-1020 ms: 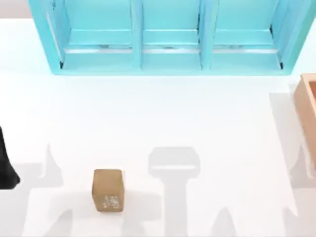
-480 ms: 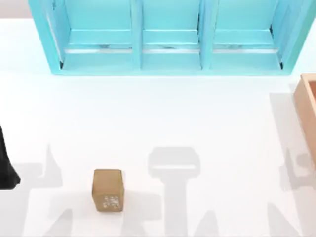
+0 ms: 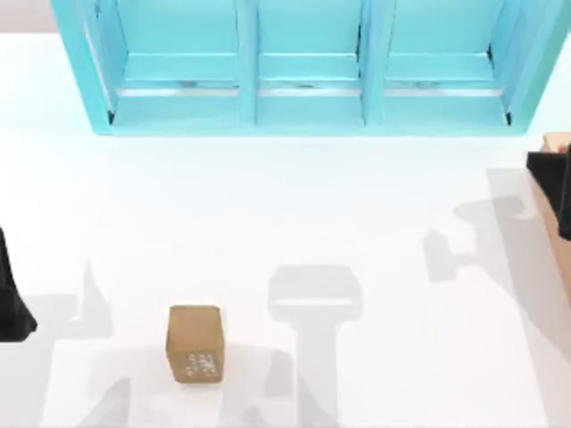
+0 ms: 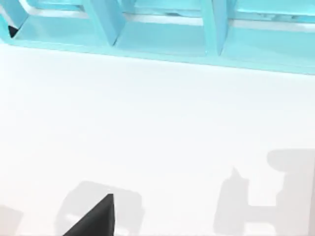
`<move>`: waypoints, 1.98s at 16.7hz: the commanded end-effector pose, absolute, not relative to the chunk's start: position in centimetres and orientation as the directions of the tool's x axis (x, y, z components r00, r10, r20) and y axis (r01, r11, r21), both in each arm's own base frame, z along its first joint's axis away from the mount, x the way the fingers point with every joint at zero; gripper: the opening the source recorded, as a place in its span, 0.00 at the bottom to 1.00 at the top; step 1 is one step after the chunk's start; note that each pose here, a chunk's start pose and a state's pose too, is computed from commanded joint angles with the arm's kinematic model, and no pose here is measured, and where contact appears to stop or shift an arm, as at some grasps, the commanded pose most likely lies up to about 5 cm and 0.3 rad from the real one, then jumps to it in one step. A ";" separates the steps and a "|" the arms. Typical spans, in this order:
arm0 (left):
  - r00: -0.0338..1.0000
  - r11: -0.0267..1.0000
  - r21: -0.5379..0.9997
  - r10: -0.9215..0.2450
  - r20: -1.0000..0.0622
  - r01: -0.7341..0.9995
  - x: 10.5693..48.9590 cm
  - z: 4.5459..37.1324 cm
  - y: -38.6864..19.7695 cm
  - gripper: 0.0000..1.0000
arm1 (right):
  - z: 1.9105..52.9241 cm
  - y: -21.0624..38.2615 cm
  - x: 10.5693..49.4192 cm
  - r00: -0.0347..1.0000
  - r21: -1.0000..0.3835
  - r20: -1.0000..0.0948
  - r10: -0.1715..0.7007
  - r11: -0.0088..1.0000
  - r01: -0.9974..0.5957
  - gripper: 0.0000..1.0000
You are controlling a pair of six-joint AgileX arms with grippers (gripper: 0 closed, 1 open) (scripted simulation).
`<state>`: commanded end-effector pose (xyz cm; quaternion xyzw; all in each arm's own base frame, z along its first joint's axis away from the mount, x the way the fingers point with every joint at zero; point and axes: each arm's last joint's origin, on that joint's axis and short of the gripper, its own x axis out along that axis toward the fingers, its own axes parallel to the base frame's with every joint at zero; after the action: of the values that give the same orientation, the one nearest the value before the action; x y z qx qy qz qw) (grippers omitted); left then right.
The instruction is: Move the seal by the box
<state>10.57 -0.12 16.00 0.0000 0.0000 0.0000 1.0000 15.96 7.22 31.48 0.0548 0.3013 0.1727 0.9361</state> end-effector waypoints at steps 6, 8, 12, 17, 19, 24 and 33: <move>1.000 1.000 0.000 0.000 0.000 0.000 10.6 16.0 -0.1 1.00 | 41.5 17.5 21.3 0.577 0.418 -0.621 0.530 0.847 -0.328 1.00; 1.000 1.000 0.000 0.000 0.000 0.000 10.6 16.0 -0.1 1.00 | 42.7 21.8 22.8 0.506 0.467 -0.662 0.554 0.832 -0.300 1.00; 1.000 1.000 0.000 0.000 0.000 0.000 10.6 16.0 -0.1 1.00 | 40.0 30.7 25.0 0.339 0.466 -0.795 0.502 0.865 -0.187 1.00; 1.000 1.000 0.000 0.000 0.000 0.000 10.6 16.0 -0.1 1.00 | 30.7 39.1 25.2 0.128 0.260 -0.956 0.265 0.964 -0.050 1.00; 1.000 1.000 0.000 0.000 0.000 0.000 10.6 16.0 -0.1 1.00 | 27.1 40.9 24.8 0.064 0.150 -0.986 0.151 0.988 -0.018 1.00; 1.000 1.000 0.000 0.000 0.000 0.000 10.6 16.0 -0.1 1.00 | 23.2 42.0 24.3 -0.002 0.005 -1.000 0.005 1.000 0.010 1.00; 1.000 1.000 0.000 0.000 0.000 0.000 10.6 16.0 -0.1 1.00 | 21.5 42.4 24.7 0.003 0.013 -1.000 0.013 1.000 0.010 1.00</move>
<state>10.57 -0.12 16.00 0.0000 0.0000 0.0000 1.0000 24.74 42.38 21.46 0.0082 0.7061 0.0012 0.7080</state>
